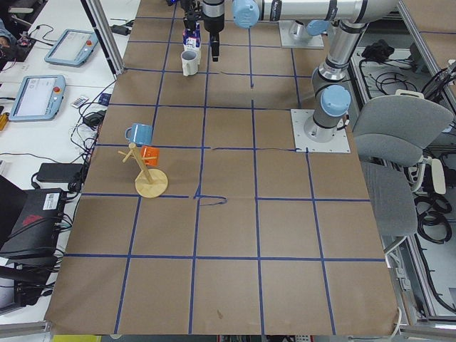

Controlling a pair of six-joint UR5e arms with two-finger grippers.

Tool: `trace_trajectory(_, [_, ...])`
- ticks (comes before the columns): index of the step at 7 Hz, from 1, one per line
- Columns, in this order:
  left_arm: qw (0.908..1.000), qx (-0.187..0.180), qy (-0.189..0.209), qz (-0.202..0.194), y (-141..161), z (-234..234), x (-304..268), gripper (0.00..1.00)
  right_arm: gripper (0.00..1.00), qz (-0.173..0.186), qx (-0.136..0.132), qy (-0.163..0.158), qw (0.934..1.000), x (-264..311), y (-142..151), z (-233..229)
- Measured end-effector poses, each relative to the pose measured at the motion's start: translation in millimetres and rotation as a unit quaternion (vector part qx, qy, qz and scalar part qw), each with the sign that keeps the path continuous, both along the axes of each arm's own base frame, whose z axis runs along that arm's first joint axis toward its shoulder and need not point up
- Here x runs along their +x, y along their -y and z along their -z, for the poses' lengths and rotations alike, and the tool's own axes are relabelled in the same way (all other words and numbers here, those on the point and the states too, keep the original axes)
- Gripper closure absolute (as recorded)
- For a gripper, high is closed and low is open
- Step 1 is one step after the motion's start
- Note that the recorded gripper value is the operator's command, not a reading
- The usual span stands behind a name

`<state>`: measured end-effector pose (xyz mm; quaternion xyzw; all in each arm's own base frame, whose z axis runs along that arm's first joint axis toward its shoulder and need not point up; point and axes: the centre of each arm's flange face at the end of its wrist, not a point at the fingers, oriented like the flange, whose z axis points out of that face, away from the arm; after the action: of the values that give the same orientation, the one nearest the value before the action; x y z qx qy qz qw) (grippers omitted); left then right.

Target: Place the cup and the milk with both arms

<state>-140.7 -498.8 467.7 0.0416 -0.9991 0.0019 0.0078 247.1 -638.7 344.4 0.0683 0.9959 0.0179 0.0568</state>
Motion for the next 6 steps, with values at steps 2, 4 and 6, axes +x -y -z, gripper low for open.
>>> trace_trajectory(2, [1.0000, -0.002, 0.002, 0.002, 0.1, -1.4, 0.8, 0.00, 0.20, 0.000, 0.001, 0.002, 1.0000, 0.9, 2.3, 1.6])
trace_trajectory(4, [1.0000, -0.001, 0.002, 0.002, -0.2, -0.7, 0.9, 0.00, 0.00, 0.001, 0.001, 0.002, 1.0000, 0.9, 2.6, 2.5])
trace_trajectory(6, [1.0000, -0.001, 0.002, 0.002, -0.6, -0.3, 1.0, 0.00, 0.00, 0.002, 0.000, 0.000, 1.0000, -0.7, 2.2, 0.6])
